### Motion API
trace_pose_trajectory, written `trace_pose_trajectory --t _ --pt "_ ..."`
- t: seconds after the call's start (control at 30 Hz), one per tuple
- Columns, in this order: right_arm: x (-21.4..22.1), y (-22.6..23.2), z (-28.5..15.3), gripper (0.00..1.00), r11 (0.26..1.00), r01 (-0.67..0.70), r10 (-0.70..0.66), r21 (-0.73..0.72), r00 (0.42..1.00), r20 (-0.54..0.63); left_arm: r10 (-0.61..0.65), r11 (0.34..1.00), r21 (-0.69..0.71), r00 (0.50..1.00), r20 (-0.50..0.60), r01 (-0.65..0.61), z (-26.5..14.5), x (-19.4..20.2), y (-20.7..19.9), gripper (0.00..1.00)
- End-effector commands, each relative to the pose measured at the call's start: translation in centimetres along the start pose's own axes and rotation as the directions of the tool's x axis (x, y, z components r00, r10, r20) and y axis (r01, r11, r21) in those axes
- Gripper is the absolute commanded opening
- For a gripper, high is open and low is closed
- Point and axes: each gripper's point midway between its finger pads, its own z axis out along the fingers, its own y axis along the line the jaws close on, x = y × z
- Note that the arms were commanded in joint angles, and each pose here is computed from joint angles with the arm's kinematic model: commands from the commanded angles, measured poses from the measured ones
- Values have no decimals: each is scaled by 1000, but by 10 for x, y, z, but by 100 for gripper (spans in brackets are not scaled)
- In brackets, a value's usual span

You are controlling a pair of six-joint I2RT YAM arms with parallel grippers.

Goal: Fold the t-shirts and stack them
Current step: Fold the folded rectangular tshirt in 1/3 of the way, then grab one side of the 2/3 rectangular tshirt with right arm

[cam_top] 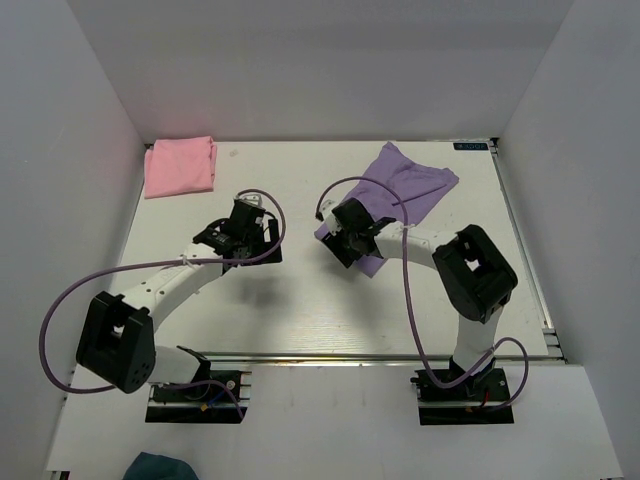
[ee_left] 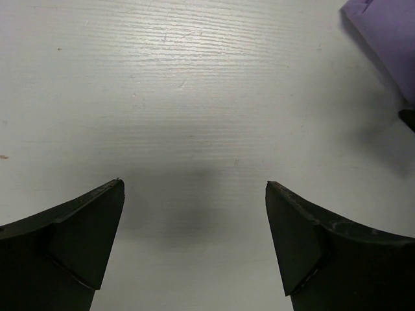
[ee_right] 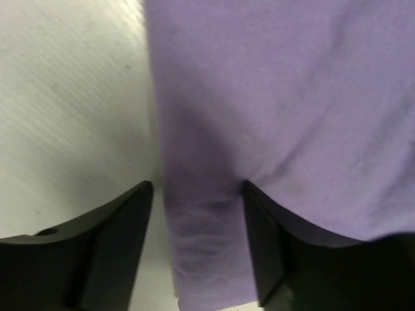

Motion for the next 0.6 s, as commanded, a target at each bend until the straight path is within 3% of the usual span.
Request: trace_pose_trajectory --t 0.0,0.1,0.13,0.17,0.27,0.5,0.53,0.57 --pt "-12 -13 6 61 997 5 -6 78 1000 13 -16 1000 -15 1000 7 16 4 0 5 100" --pt "-4 -13 12 50 995 6 -4 99 1000 -22 -25 1000 -3 1000 11 25 7 -3 4 100" --pt "0 -15 14 43 993 -7 12 114 999 -37 -25 1000 5 1000 7 25 7 -2 2 100" --pt "2 -15 16 26 993 -9 14 117 999 -47 -25 1000 5 1000 7 25 7 -2 2 100" --pt "4 -11 12 8 995 -28 34 100 998 -56 -32 999 -1 999 8 32 7 -4 5 100" --pt "-20 44 -40 3 980 -121 122 -158 993 -4 -32 999 -1 999 19 32 8 -7 7 100" --pt "-24 69 -50 3 949 -119 125 -292 992 3 -32 999 -1 999 19 32 8 -7 7 100" --pt "-29 73 -69 3 936 -138 151 -324 988 16 -24 1000 2 999 27 24 8 -9 6 100"
